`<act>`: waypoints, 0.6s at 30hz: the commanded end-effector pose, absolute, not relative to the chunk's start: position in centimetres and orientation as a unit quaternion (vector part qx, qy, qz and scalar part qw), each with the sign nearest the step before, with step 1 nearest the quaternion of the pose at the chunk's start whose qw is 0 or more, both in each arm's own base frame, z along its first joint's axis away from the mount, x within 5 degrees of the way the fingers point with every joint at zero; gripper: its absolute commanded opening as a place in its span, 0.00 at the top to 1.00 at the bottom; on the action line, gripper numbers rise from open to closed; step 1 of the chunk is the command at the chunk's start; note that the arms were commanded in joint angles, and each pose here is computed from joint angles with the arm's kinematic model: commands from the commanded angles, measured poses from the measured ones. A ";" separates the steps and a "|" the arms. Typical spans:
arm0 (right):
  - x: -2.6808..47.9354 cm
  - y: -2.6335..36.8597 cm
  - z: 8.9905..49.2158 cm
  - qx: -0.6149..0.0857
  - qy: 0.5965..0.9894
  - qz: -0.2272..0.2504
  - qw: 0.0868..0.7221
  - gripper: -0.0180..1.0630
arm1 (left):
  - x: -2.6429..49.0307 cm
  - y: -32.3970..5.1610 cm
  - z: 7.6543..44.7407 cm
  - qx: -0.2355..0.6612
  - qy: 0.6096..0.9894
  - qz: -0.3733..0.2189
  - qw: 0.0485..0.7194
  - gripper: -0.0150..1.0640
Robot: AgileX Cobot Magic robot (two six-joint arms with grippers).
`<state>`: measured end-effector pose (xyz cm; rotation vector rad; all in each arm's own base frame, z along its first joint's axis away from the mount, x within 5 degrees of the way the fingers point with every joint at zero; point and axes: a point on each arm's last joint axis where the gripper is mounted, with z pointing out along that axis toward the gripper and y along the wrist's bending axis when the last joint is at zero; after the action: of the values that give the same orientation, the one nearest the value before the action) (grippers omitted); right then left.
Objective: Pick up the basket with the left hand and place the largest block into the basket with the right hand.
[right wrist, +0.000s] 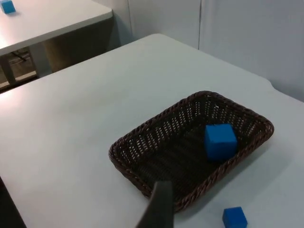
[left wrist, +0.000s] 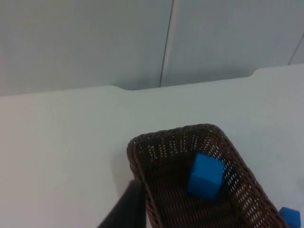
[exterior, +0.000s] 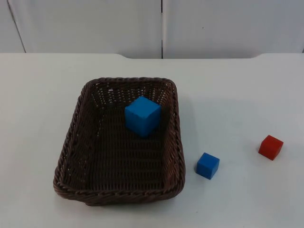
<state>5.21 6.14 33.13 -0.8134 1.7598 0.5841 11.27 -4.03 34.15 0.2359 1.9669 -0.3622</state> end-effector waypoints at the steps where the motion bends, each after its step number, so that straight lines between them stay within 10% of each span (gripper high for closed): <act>1: 4.9 5.7 33.1 -0.345 0.734 0.240 0.534 0.30 | 10.0 -3.7 34.3 0.111 0.822 -0.145 0.540 0.01; 18: 2.1 2.2 32.3 -0.351 0.734 0.219 0.539 0.30 | 2.0 -0.8 33.9 0.100 0.812 -0.080 0.570 0.01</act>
<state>2.46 2.72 32.64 -0.8202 1.7419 0.5466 2.74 -1.17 34.21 0.2420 1.9032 -0.2097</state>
